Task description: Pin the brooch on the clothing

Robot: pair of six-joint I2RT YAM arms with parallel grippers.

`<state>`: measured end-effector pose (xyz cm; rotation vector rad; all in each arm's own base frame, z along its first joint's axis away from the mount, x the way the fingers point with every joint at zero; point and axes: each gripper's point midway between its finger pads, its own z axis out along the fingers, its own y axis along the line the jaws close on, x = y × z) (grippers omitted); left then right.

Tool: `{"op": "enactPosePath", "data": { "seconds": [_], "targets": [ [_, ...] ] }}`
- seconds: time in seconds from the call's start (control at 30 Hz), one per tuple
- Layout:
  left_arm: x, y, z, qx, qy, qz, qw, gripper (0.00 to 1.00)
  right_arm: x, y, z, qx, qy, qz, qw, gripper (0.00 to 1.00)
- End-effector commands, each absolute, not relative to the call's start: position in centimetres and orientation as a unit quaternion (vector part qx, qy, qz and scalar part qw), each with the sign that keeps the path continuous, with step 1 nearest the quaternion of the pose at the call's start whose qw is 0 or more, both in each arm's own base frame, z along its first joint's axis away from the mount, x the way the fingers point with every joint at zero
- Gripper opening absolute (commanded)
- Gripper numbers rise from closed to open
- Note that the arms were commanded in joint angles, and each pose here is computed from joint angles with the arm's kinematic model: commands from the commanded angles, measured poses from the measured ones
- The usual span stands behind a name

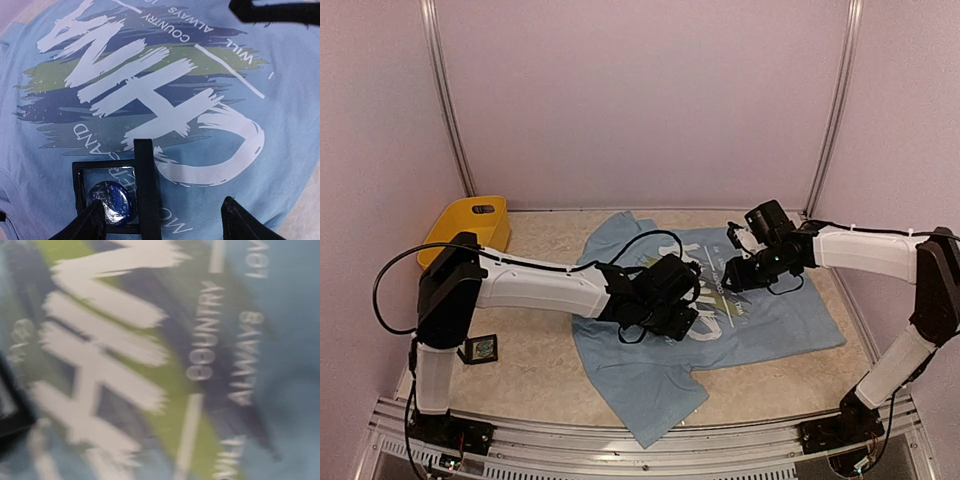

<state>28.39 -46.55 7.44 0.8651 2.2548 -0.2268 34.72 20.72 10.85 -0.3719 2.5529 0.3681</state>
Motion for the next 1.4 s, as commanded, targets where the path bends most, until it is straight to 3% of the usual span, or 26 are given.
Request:
{"op": "enactPosePath", "data": {
  "seconds": [0.0,0.2,0.4,0.9,1.37],
  "targets": [
    [28.7,-46.6,17.1,0.316,0.837,-0.167,0.414,0.77,32.8,24.3,13.9,-0.116,0.931,0.179,0.297,0.50],
    [31.8,-38.3,23.1,0.181,0.835,-0.225,0.469,0.81,29.6,29.5,14.0,-0.102,0.921,0.204,0.317,0.78],
    [33.6,-30.4,20.9,0.078,0.863,-0.187,0.463,0.81,28.6,31.0,11.3,-0.109,0.942,0.149,0.279,0.85],
    [33.3,-31.4,17.8,0.114,0.876,-0.163,0.439,0.82,29.4,33.9,8.0,-0.156,0.953,0.079,0.245,0.87],
    [33.5,-31.6,17.1,0.126,0.879,-0.153,0.434,0.82,28.8,33.9,8.0,-0.172,0.951,0.050,0.252,0.66]
  ]
}}
